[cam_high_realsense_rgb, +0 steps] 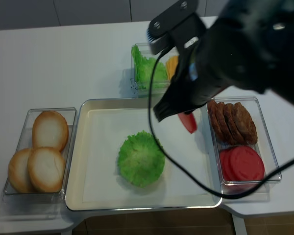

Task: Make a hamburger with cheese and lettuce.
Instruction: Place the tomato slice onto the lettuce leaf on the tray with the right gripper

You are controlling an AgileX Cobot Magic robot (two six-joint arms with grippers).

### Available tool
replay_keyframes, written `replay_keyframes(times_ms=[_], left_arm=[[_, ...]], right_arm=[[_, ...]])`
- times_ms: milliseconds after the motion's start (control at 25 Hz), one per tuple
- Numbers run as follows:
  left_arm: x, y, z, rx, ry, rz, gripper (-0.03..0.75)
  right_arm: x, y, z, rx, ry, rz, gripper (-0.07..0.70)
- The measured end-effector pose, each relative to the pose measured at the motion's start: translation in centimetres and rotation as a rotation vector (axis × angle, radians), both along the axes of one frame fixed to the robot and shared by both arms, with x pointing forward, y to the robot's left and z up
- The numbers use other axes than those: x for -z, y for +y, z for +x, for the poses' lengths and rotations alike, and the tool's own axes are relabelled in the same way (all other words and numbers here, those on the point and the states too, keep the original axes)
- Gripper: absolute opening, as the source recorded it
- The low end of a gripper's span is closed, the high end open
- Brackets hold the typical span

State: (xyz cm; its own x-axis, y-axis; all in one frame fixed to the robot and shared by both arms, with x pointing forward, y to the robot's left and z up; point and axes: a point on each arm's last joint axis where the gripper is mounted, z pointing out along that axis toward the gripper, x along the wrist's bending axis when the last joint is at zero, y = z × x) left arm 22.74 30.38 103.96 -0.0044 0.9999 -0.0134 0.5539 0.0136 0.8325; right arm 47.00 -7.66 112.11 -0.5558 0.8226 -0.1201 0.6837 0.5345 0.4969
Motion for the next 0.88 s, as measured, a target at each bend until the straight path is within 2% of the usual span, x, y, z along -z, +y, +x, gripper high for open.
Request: replay_keyframes(times_ms=[240, 440, 880], left_arm=[[0.0, 0.0, 0.0, 0.0, 0.0, 0.0, 0.401], [0.0, 0.0, 0.0, 0.0, 0.0, 0.0, 0.401], [0.0, 0.0, 0.0, 0.0, 0.0, 0.0, 0.401]], right_arm=[[3.0, 3.4, 0.9, -0.068, -0.007, -0.097, 0.066], [5.6, 5.2, 1.4, -0.113, -0.008, -0.169, 0.066], [7.3, 6.5, 2.0, -0.139, -0.013, -0.154, 0.066]])
